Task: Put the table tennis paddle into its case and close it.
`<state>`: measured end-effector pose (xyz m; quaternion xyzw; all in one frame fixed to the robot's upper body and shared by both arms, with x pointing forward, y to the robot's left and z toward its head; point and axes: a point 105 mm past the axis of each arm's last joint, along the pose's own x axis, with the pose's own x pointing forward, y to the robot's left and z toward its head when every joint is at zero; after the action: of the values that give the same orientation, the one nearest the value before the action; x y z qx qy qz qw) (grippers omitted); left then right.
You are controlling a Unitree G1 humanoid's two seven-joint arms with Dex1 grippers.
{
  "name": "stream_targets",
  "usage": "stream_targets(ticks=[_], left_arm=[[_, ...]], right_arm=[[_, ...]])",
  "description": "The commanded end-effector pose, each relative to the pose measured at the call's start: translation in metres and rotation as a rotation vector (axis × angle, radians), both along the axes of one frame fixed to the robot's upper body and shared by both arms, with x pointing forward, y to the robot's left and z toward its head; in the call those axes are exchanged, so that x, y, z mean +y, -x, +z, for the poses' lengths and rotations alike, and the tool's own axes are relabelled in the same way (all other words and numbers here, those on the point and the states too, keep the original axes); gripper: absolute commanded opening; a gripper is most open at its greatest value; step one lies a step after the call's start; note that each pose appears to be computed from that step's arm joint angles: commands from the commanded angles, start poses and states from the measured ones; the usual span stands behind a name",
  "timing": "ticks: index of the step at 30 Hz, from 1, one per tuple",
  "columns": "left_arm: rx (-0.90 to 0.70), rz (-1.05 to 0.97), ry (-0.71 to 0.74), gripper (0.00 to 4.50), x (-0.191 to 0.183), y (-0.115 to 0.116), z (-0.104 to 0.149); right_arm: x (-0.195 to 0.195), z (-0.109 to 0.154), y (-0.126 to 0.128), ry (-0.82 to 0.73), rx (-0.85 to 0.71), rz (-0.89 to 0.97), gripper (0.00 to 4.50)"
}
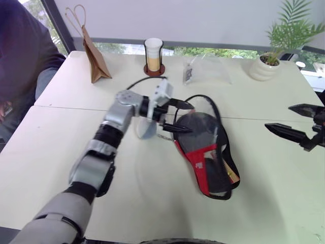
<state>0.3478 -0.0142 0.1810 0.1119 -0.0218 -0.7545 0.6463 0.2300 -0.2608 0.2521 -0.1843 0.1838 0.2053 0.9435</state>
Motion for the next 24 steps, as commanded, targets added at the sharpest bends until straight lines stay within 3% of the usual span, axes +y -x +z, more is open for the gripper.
stream_targets(ticks=[1,7,18,24], left_arm=[[-0.045,0.047,-0.047,4.5,-0.023,-0.008,-0.014],[-0.066,0.069,-0.108,4.5,-0.027,-0.01,-0.034],[-0.058,-0.014,0.02,4.5,0.039,0.004,0.034],[-0.048,0.076,0.019,4.5,0.075,0.024,0.045]], right_arm=[[0.009,-0.002,0.004,-0.015,-0.019,0.015,4.44],[0.019,-0.035,0.0,-0.122,0.096,0.035,4.44],[0.021,-0.095,-0.011,-0.347,0.338,0.089,4.44],[0.017,-0.125,-0.019,-0.404,0.424,0.091,4.44]])
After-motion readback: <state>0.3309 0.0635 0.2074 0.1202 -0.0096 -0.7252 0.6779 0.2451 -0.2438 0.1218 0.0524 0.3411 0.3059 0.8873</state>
